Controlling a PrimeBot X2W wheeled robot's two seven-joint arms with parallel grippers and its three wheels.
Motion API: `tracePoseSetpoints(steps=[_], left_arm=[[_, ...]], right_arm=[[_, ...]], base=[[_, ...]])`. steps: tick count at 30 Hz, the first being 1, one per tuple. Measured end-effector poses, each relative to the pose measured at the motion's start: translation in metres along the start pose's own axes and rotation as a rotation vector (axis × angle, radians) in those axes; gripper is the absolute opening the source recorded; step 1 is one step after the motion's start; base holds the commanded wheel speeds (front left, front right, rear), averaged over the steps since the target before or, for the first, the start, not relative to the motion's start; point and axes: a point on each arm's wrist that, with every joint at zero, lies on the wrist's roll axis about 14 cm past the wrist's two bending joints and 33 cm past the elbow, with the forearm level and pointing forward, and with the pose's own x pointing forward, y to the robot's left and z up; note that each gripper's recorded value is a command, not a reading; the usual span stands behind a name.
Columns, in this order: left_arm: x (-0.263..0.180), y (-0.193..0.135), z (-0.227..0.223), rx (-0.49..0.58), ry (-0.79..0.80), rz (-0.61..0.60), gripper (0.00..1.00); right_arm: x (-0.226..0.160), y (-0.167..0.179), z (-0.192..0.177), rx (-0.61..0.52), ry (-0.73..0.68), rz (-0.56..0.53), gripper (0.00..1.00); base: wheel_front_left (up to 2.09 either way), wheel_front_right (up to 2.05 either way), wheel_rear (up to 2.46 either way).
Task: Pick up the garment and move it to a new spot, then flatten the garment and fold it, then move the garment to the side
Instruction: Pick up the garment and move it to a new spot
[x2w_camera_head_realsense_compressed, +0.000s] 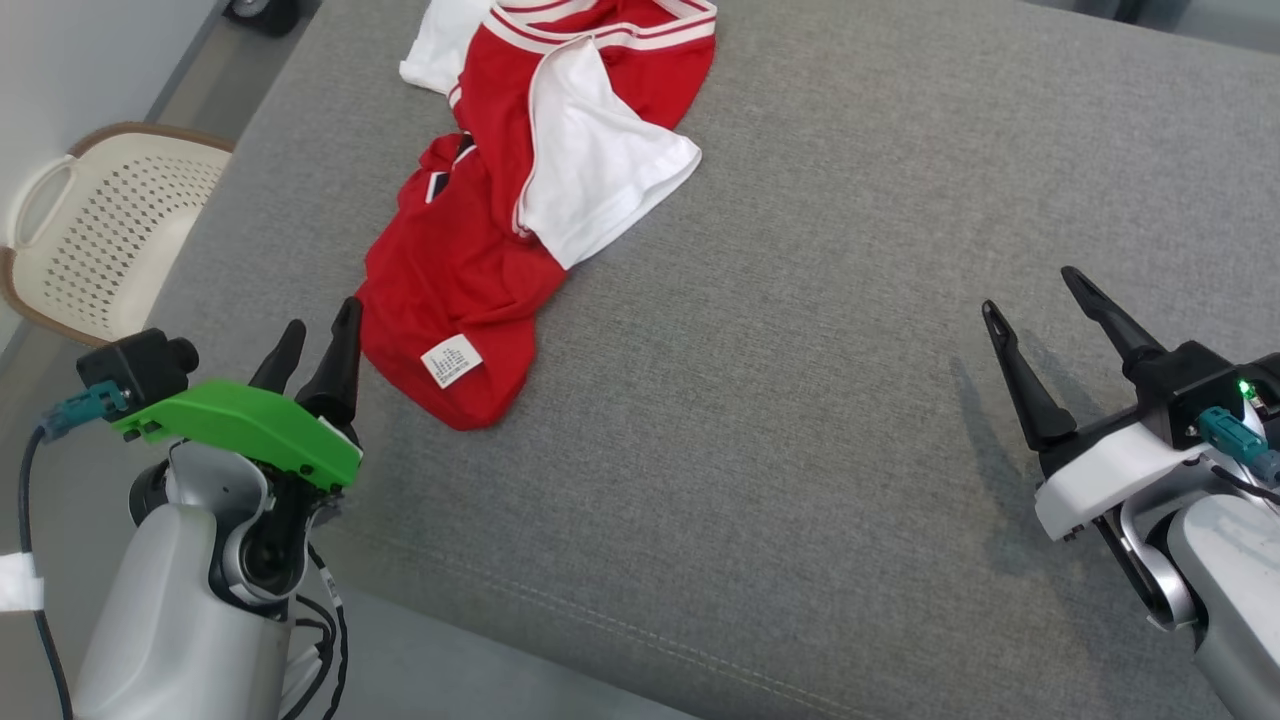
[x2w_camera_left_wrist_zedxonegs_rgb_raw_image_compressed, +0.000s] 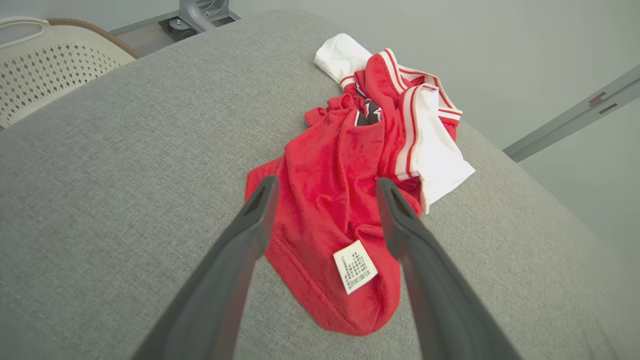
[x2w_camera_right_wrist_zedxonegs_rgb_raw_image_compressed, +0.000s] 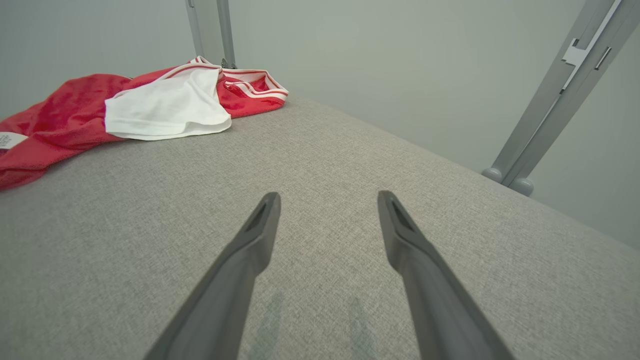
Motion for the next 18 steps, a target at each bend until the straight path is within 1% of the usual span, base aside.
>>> tracePoseSetpoints(steps=[3, 10, 16, 17, 18], left_arm=[[0.016, 0.000, -0.014, -0.015, 0.064, 0.011, 1.00], [0.050, 0.016, -0.050, -0.002, 0.191, 0.095, 1.00], [0.068, 0.028, -0.086, 0.004, 0.292, 0.153, 1.00], [0.071, 0.029, -0.089, 0.007, 0.303, 0.158, 0.51], [0.074, 0.031, -0.093, 0.014, 0.314, 0.162, 0.28]], right_arm=[[0.000, -0.010, -0.004, -0.001, 0.002, -0.018, 1.00], [0.003, -0.043, -0.013, -0.003, -0.002, -0.078, 1.00], [-0.007, -0.067, -0.034, -0.010, 0.042, -0.133, 1.00], [-0.009, -0.070, -0.036, -0.007, 0.049, -0.143, 1.00], [-0.012, -0.073, -0.039, -0.006, 0.057, -0.153, 1.00]], base=[[0.00, 0.00, 0.00], [0.00, 0.00, 0.00], [0.00, 0.00, 0.00], [0.00, 0.00, 0.00], [0.00, 0.00, 0.00]])
